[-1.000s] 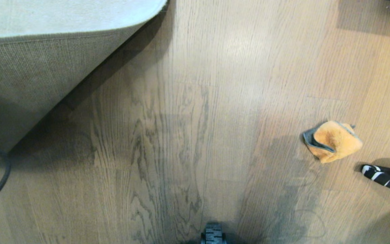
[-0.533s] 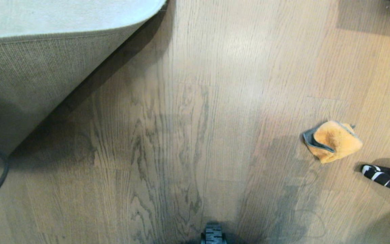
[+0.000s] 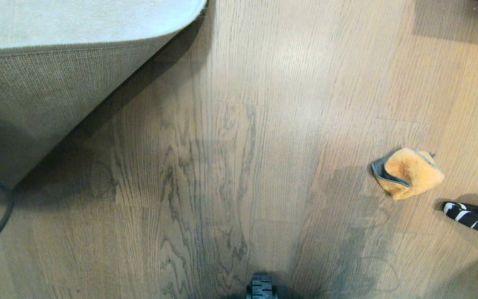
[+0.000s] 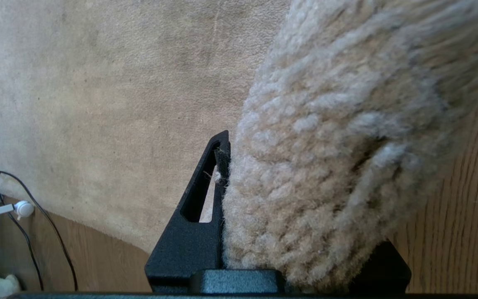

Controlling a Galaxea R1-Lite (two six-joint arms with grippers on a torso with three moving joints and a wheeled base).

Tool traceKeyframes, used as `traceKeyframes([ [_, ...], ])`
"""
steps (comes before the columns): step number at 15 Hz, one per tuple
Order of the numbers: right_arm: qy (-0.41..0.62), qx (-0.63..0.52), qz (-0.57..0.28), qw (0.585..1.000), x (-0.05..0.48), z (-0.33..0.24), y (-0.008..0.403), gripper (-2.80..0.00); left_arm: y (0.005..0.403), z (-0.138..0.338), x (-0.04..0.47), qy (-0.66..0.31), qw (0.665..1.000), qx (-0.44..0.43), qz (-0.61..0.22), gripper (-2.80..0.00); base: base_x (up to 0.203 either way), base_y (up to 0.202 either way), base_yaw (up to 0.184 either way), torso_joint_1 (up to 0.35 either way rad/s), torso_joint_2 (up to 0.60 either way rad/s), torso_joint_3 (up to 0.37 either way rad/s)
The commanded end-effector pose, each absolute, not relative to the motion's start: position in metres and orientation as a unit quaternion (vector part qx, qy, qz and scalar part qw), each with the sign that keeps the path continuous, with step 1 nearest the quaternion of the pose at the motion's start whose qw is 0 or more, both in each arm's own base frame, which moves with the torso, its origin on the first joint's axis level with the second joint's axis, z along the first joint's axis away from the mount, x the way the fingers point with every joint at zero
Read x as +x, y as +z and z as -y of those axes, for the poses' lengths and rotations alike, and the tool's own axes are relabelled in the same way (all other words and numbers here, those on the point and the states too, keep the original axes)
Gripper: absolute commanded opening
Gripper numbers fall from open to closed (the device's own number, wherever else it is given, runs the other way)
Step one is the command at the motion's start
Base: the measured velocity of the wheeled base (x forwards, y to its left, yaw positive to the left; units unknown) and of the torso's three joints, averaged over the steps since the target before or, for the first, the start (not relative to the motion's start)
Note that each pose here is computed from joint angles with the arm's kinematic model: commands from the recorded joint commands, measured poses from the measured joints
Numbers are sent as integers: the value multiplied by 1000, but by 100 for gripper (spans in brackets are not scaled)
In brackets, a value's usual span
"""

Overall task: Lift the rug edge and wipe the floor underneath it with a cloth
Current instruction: Pick up the rag

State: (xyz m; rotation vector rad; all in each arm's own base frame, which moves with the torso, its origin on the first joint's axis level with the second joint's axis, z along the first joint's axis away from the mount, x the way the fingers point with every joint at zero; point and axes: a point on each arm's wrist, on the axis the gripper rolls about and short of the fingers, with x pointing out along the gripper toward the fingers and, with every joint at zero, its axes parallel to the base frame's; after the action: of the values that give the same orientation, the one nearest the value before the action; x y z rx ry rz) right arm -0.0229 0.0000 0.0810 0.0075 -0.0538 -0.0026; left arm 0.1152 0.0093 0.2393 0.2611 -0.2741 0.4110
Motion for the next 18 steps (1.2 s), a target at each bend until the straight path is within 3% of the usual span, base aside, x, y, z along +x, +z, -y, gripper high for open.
traceKeyframes([
  [1, -2, 4, 27, 1000, -23, 0, 81, -280, 235, -10, 114, 206, 961, 131, 129, -280, 0, 0, 0, 0, 0, 0],
  [11, -2, -8, 24, 1000, -23, 0, 81, -280, 225, -8, 130, 193, 967, 137, 94, -280, 0, 0, 0, 0, 0, 0],
  [18, 49, -65, -83, 993, -1, -2, 97, -280, 224, -9, 135, 197, 966, 138, 93, -280, 0, 0, 0, 0, 0, 0],
])
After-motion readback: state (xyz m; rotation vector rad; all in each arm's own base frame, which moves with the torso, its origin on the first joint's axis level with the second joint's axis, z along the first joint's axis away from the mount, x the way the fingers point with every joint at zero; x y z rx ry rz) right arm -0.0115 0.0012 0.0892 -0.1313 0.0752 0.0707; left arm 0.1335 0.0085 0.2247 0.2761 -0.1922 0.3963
